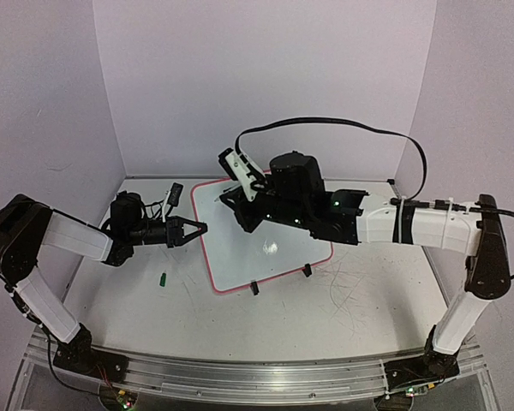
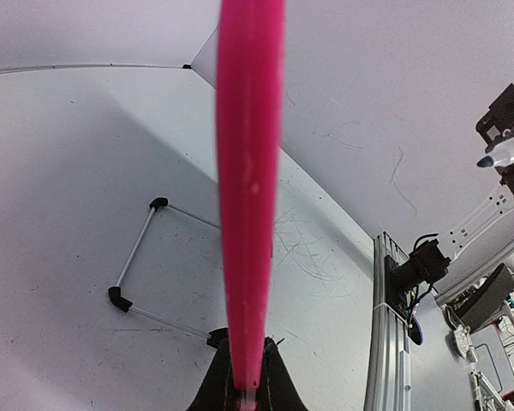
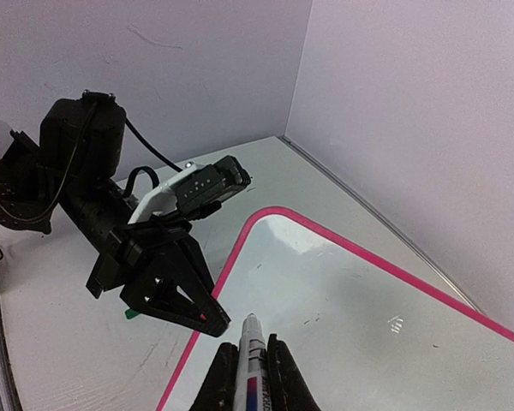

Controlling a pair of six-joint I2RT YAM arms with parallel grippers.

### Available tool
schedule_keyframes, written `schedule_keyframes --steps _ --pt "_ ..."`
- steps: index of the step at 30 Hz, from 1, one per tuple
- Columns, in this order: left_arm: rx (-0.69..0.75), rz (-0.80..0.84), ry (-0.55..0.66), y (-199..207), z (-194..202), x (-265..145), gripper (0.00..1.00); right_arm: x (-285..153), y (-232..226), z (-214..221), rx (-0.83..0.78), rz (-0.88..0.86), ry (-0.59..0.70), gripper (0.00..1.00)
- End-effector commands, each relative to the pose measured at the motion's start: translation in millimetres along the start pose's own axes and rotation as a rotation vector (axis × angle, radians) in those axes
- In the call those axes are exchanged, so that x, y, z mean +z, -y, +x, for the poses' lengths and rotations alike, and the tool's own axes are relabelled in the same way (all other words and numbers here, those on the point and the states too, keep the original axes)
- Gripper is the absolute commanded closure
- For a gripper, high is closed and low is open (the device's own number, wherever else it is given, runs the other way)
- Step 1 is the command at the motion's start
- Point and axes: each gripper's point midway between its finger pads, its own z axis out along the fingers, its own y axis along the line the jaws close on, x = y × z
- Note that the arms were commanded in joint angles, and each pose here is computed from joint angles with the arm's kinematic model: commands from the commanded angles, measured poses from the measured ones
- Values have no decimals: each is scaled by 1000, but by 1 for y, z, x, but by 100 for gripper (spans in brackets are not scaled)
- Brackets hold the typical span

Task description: Write a sentence on the whiteboard

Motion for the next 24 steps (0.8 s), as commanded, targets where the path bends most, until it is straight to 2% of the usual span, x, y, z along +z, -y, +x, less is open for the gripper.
schedule_keyframes --steps 1,24 --pt "68 -6 23 0 -14 6 100 7 0 -32 -7 14 92 100" --pt "74 -16 23 3 -16 3 100 35 7 -27 -7 80 84 100"
